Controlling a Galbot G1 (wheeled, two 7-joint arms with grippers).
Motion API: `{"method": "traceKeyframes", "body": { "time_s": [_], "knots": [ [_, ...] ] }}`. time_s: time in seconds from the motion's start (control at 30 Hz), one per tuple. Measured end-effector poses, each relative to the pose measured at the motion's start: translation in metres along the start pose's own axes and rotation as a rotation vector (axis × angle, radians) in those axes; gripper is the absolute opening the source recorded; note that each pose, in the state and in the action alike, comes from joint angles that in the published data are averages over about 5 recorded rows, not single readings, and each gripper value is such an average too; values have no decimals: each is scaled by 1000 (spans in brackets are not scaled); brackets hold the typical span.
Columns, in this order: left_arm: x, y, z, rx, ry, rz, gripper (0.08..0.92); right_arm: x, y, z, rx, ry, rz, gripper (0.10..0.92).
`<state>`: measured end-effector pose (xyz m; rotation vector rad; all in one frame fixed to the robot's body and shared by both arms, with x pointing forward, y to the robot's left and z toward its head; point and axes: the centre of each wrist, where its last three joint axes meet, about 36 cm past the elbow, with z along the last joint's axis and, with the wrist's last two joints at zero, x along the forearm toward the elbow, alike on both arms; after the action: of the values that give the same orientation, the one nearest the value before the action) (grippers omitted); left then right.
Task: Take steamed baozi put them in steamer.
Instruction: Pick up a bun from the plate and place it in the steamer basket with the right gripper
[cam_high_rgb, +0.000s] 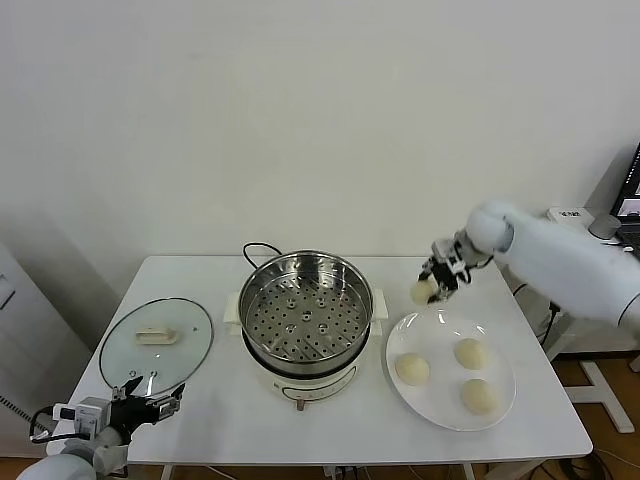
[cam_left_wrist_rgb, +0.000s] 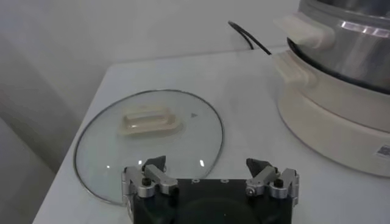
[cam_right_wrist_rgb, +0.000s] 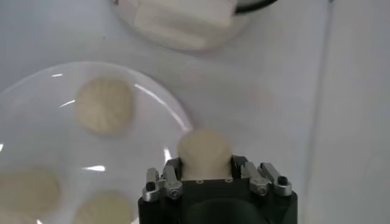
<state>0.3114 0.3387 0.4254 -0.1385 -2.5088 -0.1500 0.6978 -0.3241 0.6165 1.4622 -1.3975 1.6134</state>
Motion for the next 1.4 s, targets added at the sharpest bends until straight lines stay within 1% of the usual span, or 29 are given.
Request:
{"method": "traceKeyframes", "body": {
  "time_s": [0.13, 0.27, 0.43, 0.6, 0.8, 1.0, 1.23, 1.4],
  "knots": [
    [0, -1, 0, -1, -1, 4, 823, 33, -30, -13, 99, -33, 18, 513],
    [0, -1, -1, -6, -1, 5, 823, 54, -58, -32, 227, -83, 31, 517],
    [-1, 0, 0, -11, 3, 4, 823, 65, -87, -70, 419, -146, 41, 518],
    [-4, 0, 1, -10, 6, 7, 823, 66, -109, -111, 619, -189, 45, 518],
    [-5, -1, 1, -10, 6, 10, 823, 56, -124, -159, 838, -207, 37, 524],
    [-5, 0, 0, -12, 3, 8, 823, 35, -124, -197, 1003, -197, 7, 526],
    [-5, 1, 0, -12, 2, 8, 823, 3, -115, -225, 1128, -174, -36, 526],
    [-6, 1, -1, -13, 0, 8, 823, -23, -106, -238, 1174, -160, -59, 526]
  ]
}}
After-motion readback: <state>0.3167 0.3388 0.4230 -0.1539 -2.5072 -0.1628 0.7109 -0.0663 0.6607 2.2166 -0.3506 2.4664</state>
